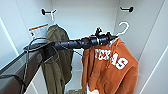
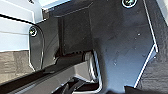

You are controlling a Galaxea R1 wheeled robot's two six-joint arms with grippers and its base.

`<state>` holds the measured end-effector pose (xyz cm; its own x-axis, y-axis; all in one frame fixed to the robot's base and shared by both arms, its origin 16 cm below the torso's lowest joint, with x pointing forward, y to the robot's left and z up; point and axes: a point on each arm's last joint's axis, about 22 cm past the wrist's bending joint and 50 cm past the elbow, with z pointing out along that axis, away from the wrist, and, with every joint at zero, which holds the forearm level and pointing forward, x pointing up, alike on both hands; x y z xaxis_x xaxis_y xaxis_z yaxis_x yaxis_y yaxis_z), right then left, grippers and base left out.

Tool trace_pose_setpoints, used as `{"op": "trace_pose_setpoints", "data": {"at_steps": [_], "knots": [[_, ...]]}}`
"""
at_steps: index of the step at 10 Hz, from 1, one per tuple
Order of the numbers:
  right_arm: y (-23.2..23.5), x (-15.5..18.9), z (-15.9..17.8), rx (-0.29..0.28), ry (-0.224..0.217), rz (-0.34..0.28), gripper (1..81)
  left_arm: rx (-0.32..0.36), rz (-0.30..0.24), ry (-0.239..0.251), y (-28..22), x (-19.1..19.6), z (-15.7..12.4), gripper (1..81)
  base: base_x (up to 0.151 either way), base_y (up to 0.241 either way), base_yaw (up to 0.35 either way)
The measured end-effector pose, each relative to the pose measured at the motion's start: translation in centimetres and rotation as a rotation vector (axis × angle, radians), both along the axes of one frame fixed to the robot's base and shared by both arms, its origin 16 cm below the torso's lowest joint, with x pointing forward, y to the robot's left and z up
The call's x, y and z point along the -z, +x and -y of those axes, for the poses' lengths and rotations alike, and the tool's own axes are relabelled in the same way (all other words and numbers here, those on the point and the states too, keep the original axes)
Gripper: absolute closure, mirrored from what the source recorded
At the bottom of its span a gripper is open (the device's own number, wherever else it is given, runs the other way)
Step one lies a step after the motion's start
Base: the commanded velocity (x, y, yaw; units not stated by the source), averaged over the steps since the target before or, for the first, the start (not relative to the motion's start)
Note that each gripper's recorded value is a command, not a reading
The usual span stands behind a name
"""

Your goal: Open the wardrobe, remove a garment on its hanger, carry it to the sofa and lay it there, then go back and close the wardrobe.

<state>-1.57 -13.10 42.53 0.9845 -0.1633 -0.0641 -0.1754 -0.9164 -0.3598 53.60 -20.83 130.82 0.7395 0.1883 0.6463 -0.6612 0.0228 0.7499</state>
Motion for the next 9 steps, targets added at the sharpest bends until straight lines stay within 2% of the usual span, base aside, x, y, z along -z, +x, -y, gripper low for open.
{"op": "trace_pose_setpoints", "data": {"at_steps": [9], "knots": [[0.2,0.0,0.1,0.000,-0.001,0.004,1.0,0.015,-0.007,0.014,-0.9,1.5,0.5,81.1,-0.088,0.000,0.000]]}}
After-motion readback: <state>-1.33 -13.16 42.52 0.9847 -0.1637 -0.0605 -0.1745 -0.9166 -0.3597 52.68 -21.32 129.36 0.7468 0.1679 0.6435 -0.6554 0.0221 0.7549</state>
